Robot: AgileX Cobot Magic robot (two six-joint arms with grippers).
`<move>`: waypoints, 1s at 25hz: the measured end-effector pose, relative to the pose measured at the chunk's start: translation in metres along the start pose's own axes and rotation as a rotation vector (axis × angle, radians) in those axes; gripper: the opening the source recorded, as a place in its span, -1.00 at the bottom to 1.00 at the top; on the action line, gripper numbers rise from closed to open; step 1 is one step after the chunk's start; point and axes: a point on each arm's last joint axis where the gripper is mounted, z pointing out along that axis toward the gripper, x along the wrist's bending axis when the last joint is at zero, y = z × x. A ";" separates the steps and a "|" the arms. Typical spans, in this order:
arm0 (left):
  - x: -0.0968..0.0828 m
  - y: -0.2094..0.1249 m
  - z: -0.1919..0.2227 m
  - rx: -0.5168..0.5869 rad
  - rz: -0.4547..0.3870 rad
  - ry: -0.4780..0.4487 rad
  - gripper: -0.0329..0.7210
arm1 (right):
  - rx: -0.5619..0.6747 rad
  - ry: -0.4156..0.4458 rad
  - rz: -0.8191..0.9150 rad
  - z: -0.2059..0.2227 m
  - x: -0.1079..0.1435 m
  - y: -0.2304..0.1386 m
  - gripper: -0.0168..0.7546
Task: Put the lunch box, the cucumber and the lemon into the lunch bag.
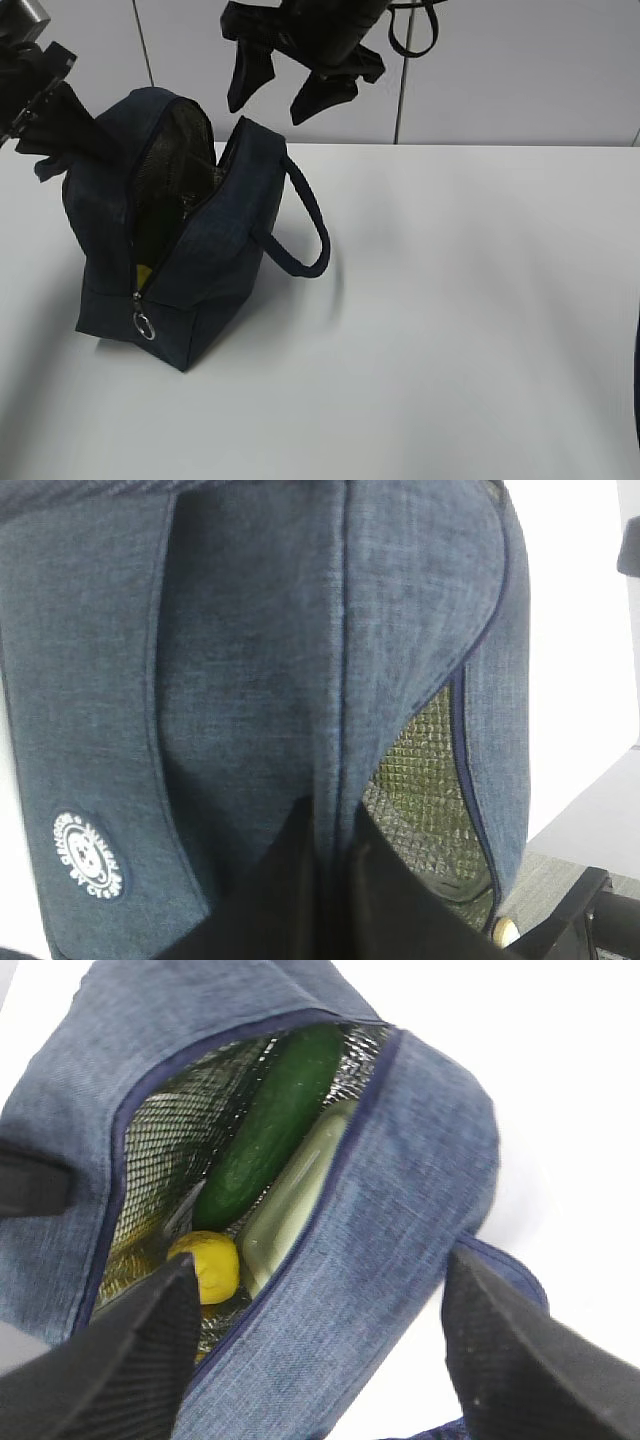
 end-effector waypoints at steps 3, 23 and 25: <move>0.000 0.000 0.000 0.000 0.000 0.000 -0.94 | 0.001 -0.052 0.061 0.001 -0.002 -0.001 0.49; 0.000 0.000 0.000 0.001 0.000 0.001 -0.94 | 0.158 -0.070 0.135 0.042 -0.004 -0.028 0.49; 0.000 0.000 0.000 0.001 0.000 0.001 -0.94 | 0.168 -0.073 0.139 0.047 -0.006 -0.029 0.49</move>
